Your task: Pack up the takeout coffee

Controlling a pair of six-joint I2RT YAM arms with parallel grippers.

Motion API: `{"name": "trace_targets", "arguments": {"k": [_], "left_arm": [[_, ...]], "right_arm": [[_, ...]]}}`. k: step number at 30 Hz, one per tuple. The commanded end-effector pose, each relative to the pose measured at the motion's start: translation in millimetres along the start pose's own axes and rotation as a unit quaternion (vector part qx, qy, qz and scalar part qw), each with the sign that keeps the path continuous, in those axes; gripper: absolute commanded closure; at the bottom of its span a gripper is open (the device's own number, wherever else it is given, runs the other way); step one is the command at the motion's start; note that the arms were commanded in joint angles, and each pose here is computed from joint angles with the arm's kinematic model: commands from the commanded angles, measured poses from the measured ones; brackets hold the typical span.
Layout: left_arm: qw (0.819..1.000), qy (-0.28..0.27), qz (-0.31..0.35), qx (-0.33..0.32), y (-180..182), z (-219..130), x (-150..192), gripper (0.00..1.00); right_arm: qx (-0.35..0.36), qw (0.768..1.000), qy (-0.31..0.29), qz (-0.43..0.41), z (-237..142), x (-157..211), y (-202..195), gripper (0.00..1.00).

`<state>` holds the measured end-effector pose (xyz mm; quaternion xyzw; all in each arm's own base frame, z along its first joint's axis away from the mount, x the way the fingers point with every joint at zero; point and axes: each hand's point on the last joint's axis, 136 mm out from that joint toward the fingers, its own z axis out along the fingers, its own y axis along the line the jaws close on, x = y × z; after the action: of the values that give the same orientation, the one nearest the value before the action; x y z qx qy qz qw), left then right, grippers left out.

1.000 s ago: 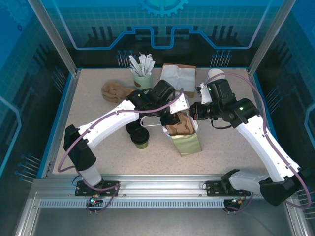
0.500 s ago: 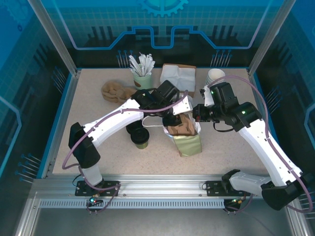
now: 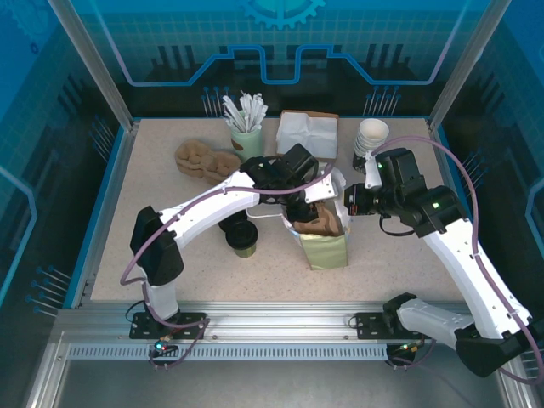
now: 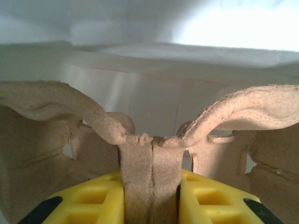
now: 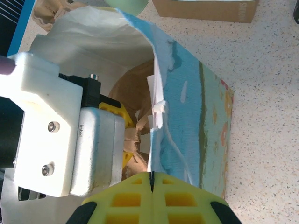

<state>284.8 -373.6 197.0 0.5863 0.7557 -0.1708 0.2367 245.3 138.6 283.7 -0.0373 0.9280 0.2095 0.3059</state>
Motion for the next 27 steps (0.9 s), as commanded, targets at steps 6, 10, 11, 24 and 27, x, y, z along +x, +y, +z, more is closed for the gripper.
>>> {"name": "trace_targets", "arguments": {"k": [6, 10, 11, 24, 27], "left_arm": [[0.999, 0.015, 0.033, 0.028, -14.7, 12.6, -5.2, 0.72], [0.998, 0.029, 0.042, 0.038, -20.6, 20.6, -1.8, 0.72], [0.998, 0.033, 0.044, 0.039, -21.5, 22.4, -1.1, 0.72], [0.996, 0.041, 0.045, 0.057, -24.4, 40.5, -1.6, 0.72], [0.996, 0.045, 0.045, 0.062, -24.5, 46.1, -0.4, 0.72]], "right_arm": [[0.004, 1.000, -0.007, -0.003, -0.6, -4.2, -4.5, 1.00], [0.004, 1.000, -0.009, -0.005, -0.8, -6.2, -3.7, 1.00], [0.003, 1.000, -0.010, -0.005, -1.2, -6.7, -3.3, 1.00], [-0.007, 1.000, -0.007, -0.002, 0.3, -2.5, -1.7, 1.00], [-0.004, 1.000, -0.008, -0.002, -0.8, -0.5, -4.1, 1.00]]}}
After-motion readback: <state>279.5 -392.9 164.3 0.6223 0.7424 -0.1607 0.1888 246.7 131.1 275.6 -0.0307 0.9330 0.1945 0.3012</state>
